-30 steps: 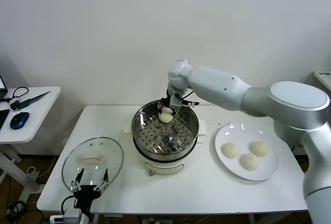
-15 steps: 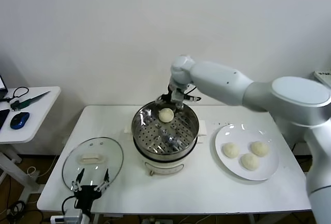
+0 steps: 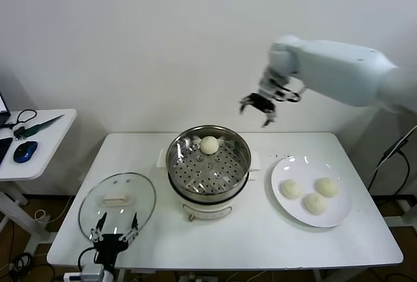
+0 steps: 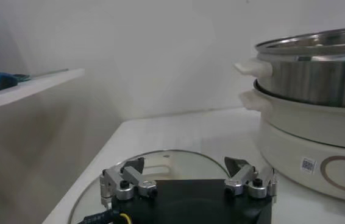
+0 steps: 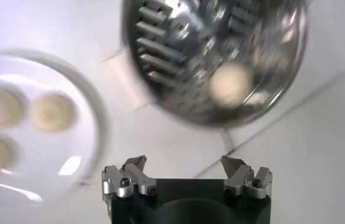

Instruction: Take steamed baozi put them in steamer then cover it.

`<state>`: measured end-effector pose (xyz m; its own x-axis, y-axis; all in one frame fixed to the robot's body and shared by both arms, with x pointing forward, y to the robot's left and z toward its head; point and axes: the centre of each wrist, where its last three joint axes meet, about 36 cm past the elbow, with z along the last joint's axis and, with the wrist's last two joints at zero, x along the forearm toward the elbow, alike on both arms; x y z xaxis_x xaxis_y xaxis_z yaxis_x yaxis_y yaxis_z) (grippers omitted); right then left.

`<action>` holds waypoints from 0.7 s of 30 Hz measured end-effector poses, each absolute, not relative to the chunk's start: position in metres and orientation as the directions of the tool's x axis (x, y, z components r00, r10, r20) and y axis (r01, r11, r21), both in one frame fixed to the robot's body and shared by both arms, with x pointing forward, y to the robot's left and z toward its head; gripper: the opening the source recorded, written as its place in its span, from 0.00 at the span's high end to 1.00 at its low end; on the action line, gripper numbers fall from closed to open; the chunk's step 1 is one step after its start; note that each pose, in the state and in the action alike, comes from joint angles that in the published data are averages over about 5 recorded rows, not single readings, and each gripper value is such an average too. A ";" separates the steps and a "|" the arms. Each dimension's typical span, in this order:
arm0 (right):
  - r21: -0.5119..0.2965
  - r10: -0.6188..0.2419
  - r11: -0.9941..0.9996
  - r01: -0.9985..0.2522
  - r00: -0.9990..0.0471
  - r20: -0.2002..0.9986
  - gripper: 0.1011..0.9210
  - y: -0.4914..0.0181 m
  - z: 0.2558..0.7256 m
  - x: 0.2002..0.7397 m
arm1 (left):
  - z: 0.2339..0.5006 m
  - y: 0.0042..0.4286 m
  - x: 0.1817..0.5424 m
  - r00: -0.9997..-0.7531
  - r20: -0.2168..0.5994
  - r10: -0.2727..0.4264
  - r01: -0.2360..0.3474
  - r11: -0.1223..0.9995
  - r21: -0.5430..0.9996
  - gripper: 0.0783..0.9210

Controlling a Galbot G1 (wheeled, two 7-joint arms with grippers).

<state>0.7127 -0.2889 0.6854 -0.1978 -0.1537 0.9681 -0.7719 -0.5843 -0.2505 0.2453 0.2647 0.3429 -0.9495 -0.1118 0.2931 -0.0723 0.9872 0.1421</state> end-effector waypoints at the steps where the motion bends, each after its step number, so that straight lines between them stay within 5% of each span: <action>1: -0.245 -0.153 -0.540 -0.805 -0.193 0.969 0.12 -0.301 0.678 0.707 | 0.343 0.265 0.245 -0.950 0.293 -0.112 -0.072 0.987 0.142 0.12; 9: -0.174 -0.152 -0.244 -0.954 -0.140 0.978 0.12 -0.348 0.614 0.663 | 0.342 0.266 0.246 -0.949 0.295 -0.112 -0.071 0.987 0.144 0.12; 21: -0.112 -0.097 -0.068 -0.991 -0.105 0.990 0.12 -0.354 0.531 0.634 | 0.340 0.268 0.241 -0.947 0.302 -0.113 -0.071 0.987 0.146 0.12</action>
